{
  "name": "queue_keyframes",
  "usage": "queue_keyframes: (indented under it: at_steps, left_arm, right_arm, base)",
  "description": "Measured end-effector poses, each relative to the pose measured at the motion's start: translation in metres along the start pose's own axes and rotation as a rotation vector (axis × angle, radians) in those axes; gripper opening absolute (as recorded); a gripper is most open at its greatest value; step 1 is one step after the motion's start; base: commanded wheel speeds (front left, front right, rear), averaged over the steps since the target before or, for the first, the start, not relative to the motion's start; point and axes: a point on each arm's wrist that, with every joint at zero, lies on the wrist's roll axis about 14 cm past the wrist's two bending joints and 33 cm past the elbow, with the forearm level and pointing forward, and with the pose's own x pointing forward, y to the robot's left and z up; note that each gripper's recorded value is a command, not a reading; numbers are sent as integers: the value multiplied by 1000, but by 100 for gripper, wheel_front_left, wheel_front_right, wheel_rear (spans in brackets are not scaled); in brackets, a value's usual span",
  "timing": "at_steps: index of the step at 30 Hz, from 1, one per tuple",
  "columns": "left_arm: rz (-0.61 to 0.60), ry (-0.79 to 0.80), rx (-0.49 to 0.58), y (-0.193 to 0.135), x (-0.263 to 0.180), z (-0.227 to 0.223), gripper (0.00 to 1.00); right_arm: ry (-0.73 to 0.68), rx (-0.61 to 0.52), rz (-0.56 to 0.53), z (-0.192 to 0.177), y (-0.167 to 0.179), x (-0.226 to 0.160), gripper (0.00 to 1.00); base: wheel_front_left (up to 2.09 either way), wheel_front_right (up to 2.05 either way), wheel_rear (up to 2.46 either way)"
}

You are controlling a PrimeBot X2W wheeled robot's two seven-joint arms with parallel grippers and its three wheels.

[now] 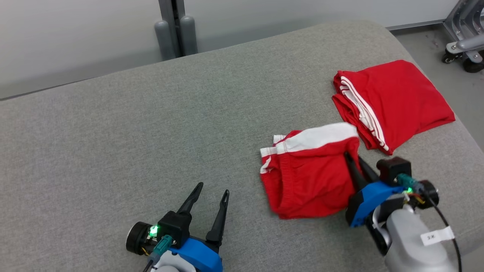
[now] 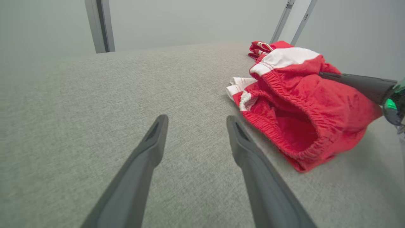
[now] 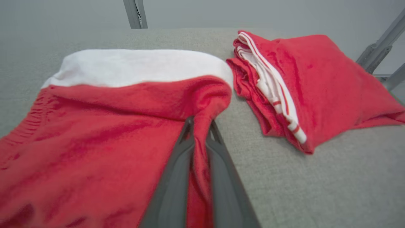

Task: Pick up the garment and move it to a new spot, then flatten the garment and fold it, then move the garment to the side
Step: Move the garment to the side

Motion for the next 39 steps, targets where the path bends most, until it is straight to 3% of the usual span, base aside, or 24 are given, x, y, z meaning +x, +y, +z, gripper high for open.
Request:
queue_keyframes:
  at_steps: [6, 11, 19, 20, 21, 22, 28, 34, 37, 39]
  left_arm:
    - [41, 24, -13, 14, -5, -11, 100]
    - [91, 22, -26, 33, -6, -12, 100]
    - [151, 34, -41, 59, -8, -20, 100]
    - [157, 34, -42, 61, -9, -21, 100]
    - [163, 36, -44, 63, -9, -22, 100]
    - [167, 36, -46, 65, -9, -22, 100]
    - [192, 29, -48, 74, -9, -22, 100]
    - [212, 18, -38, 81, -10, -17, 100]
    - [228, 8, -31, 85, -9, -13, 100]
    - [250, -4, -25, 90, -11, -9, 100]
  right_arm:
    - [-41, -212, -37, 45, -45, 34, 0]
    - [-54, -345, -138, 86, -102, 56, 0]
    - [60, -465, -259, 97, -157, 78, 0]
    - [70, -471, -268, 96, -161, 80, 12]
    - [78, -467, -281, 96, -164, 81, 37]
    - [78, -471, -292, 96, -168, 83, 100]
    - [-5, -461, -343, 113, -171, 89, 100]
    - [-137, -370, -278, 128, -122, 104, 100]
    - [-264, -312, -210, 153, -78, 110, 100]
    - [-292, -262, -154, 146, -49, 108, 100]
  base:
    - [0, 0, 0]
    - [0, 0, 0]
    - [0, 0, 0]
    - [0, 0, 0]
    - [0, 0, 0]
    - [0, 0, 0]
    - [0, 0, 0]
    - [0, 0, 0]
    - [0, 0, 0]
    - [0, 0, 0]
